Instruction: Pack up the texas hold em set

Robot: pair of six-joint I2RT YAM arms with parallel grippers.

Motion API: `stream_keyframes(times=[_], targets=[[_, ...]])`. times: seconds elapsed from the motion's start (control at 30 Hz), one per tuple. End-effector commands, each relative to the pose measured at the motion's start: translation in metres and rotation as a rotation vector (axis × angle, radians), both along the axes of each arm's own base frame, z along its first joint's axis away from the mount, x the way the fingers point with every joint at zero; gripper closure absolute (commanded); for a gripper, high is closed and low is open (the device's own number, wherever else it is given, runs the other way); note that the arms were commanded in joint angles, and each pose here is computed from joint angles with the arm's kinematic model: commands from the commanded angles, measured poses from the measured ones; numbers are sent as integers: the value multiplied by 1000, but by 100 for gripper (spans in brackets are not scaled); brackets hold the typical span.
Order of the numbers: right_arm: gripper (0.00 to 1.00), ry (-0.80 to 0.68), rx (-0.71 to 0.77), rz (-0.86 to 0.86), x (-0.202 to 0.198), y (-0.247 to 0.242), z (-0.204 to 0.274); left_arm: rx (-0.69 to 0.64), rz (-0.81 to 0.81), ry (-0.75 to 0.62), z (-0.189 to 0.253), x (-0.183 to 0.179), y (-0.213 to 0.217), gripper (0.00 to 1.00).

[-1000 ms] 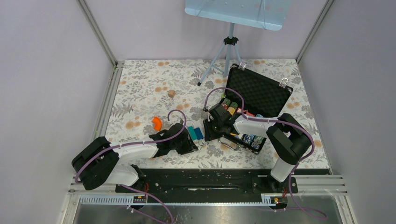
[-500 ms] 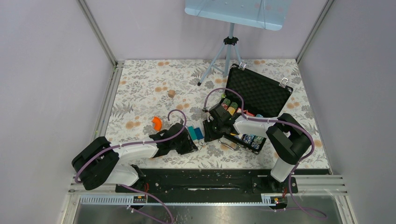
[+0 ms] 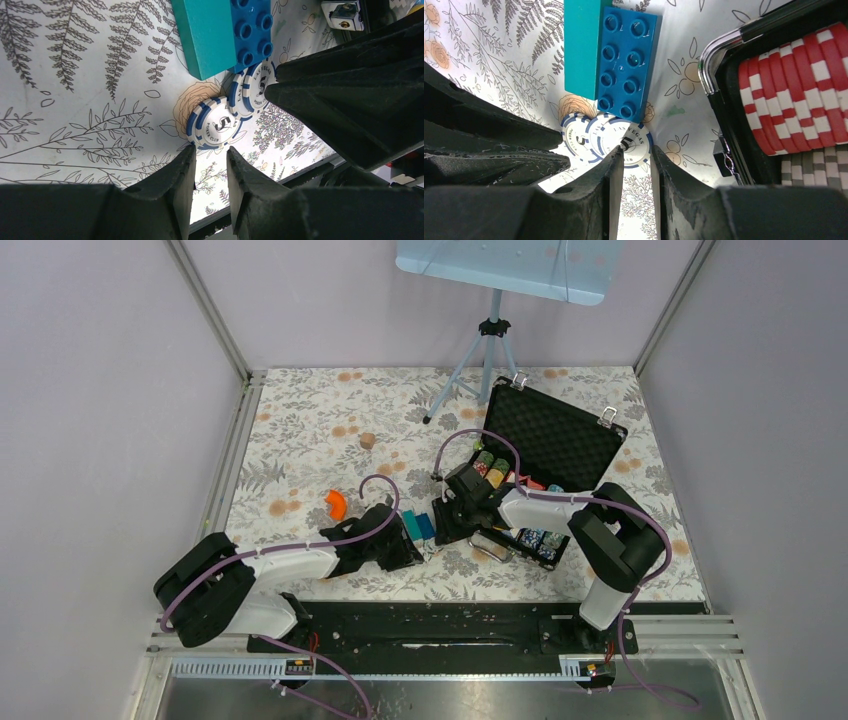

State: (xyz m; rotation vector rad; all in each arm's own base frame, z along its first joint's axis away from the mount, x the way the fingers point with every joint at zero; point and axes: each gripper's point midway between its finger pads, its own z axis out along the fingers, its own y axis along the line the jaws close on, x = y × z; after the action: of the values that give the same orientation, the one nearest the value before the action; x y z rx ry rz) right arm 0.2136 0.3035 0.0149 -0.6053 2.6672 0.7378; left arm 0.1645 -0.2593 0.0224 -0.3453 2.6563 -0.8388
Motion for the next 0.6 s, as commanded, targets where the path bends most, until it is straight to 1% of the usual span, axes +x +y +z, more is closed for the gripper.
stream_keyframes(times=[0.0,0.57], targets=[[67,15,35,30,-5,10,1,5,0,-21,4,6,-4,71],[66,17,63,73,-12,22,8,8,0,-19,3,6,-4,71]])
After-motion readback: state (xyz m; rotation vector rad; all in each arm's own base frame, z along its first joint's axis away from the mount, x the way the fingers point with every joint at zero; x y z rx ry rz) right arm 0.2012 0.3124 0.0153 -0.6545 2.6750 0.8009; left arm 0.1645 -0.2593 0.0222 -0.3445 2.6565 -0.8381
